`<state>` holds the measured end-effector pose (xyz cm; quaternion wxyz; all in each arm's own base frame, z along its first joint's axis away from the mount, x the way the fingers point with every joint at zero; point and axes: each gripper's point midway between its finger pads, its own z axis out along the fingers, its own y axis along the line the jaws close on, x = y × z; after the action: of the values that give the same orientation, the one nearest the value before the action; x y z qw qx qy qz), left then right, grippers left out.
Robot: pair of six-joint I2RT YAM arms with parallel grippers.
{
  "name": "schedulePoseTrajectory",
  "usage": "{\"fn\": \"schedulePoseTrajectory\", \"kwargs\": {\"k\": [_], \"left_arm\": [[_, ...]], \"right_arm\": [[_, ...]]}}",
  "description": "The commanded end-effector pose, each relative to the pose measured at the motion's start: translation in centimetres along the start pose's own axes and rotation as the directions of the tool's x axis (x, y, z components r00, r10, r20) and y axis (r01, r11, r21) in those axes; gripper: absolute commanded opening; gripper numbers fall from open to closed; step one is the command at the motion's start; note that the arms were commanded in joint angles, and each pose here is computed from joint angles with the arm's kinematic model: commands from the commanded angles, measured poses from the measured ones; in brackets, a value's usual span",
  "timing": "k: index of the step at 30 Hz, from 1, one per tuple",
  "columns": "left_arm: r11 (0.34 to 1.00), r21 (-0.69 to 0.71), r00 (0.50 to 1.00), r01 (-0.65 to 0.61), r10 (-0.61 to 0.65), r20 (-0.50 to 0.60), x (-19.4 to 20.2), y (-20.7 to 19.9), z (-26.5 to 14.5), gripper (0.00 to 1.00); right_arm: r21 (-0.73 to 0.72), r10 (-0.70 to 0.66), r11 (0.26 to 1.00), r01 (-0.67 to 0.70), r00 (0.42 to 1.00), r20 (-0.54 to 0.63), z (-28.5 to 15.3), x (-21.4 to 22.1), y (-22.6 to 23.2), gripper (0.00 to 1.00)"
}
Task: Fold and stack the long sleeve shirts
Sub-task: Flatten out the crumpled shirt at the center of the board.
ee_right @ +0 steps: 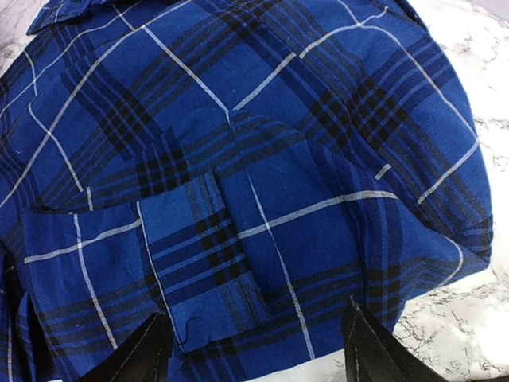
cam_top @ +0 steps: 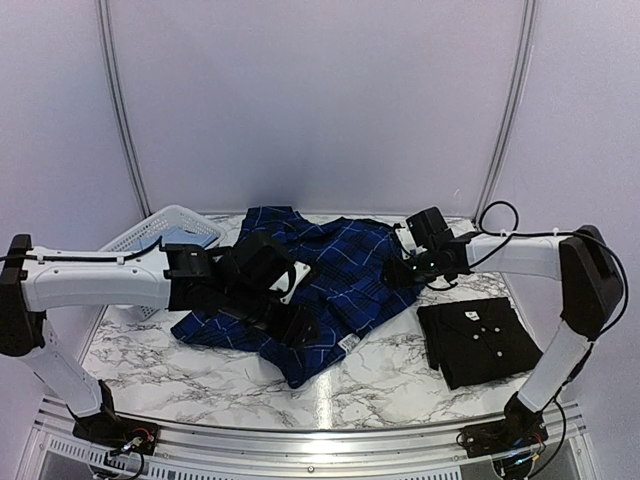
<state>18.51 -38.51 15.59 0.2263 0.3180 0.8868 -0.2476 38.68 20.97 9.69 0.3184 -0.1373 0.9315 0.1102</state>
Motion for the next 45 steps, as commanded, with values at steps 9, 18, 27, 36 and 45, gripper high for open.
{"fn": "schedulePoseTrajectory", "kwargs": {"k": [9, 18, 27, 36, 45], "left_arm": [[0.961, -0.262, 0.996, 0.084, -0.09, -0.013, -3.7, 7.7, 5.0, 0.76], [0.941, -0.318, 0.986, 0.118, -0.15, -0.078, -2.1, 10.2, 6.7, 0.77], [0.942, -0.303, 0.98, 0.145, -0.18, -0.09, -1.0, 10.1, 6.3, 0.73], [0.946, -0.284, 0.977, 0.158, -0.192, -0.095, -0.8, 9.7, 6.3, 0.48], [0.953, -0.252, 0.977, 0.168, -0.195, -0.084, -1.1, 8.8, 6.0, 0.05]], "right_arm": [[-0.079, 0.014, 0.997, -0.017, 0.999, -0.045, 3.2, 1.3, 2.1, 0.71], [-0.11, 0.031, 0.993, -0.036, 0.998, -0.052, 4.2, 2.1, 3.2, 0.64], [-0.14, 0.031, 0.989, -0.039, 0.998, -0.055, 4.4, 1.8, 4.3, 0.36], [-0.126, 0.038, 0.991, -0.041, 0.999, -0.026, 2.7, 0.6, 4.3, 0.07], [-0.11, 0.042, 0.993, -0.037, 0.998, 0.038, -0.2, -1.2, 4.0, 0.01]]}}
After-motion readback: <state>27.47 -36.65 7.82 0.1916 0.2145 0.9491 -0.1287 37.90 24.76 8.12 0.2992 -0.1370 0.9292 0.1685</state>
